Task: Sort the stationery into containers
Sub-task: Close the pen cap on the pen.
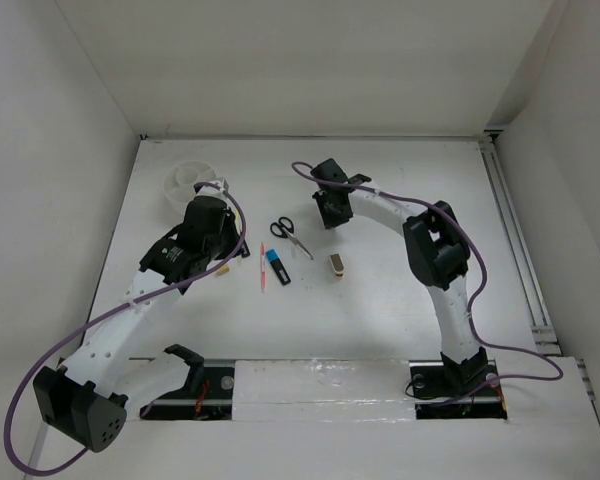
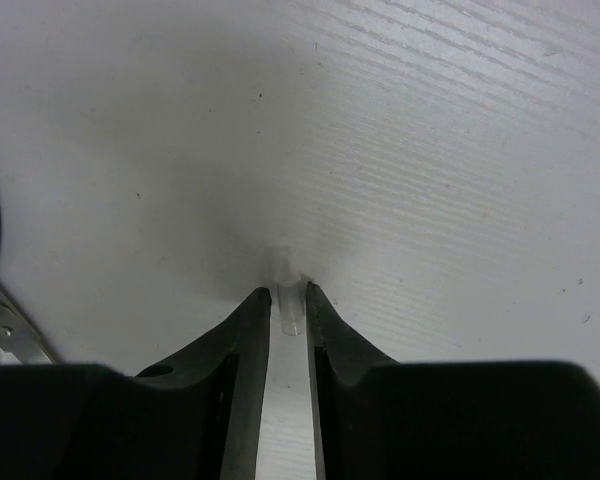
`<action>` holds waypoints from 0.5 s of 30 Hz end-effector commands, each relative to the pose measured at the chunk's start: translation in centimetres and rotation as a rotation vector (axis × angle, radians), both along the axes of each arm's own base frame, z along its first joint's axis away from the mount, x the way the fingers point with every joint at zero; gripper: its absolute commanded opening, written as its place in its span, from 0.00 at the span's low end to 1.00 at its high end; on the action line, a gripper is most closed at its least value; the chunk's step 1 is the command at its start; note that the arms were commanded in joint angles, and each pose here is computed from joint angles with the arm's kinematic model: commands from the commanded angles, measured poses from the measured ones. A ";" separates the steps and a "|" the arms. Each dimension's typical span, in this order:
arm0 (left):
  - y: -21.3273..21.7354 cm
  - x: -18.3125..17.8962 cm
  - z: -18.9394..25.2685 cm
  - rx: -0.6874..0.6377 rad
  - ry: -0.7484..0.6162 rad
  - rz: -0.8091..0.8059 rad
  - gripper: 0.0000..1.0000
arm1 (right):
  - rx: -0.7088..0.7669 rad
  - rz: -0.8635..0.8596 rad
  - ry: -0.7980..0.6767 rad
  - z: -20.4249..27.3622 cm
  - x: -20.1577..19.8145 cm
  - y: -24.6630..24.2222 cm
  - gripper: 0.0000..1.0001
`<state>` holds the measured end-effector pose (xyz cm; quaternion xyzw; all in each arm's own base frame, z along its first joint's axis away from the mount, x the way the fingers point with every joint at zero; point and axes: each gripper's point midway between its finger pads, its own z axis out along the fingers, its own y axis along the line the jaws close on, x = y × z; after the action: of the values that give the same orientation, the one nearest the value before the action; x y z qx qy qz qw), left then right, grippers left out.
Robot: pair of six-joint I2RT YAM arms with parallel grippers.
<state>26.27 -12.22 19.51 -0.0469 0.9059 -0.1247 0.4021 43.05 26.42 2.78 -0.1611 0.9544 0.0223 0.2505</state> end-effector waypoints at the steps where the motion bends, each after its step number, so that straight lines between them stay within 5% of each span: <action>1: 0.0 0.4 0.7 -0.012 -0.034 0.008 0.00 | -0.005 0.015 0.016 -1.5 0.3 0.3 0.26; 5: 0.0 0.4 0.7 -0.012 -0.034 0.008 0.00 | -0.002 0.018 0.019 -1.9 0.6 0.0 0.02; 9: -0.3 0.3 0.4 -0.014 -0.021 -0.015 0.00 | 0.127 0.032 0.000 0.5 -0.3 1.0 0.00; 15: -5.4 -0.8 3.0 -0.191 -0.089 -0.291 0.00 | 0.648 -0.040 -0.241 14.0 -2.0 5.0 0.00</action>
<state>25.90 -14.51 20.01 -0.0077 0.9015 -0.1808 0.3931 39.81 26.78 4.73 -0.1111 0.9453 0.1396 0.2732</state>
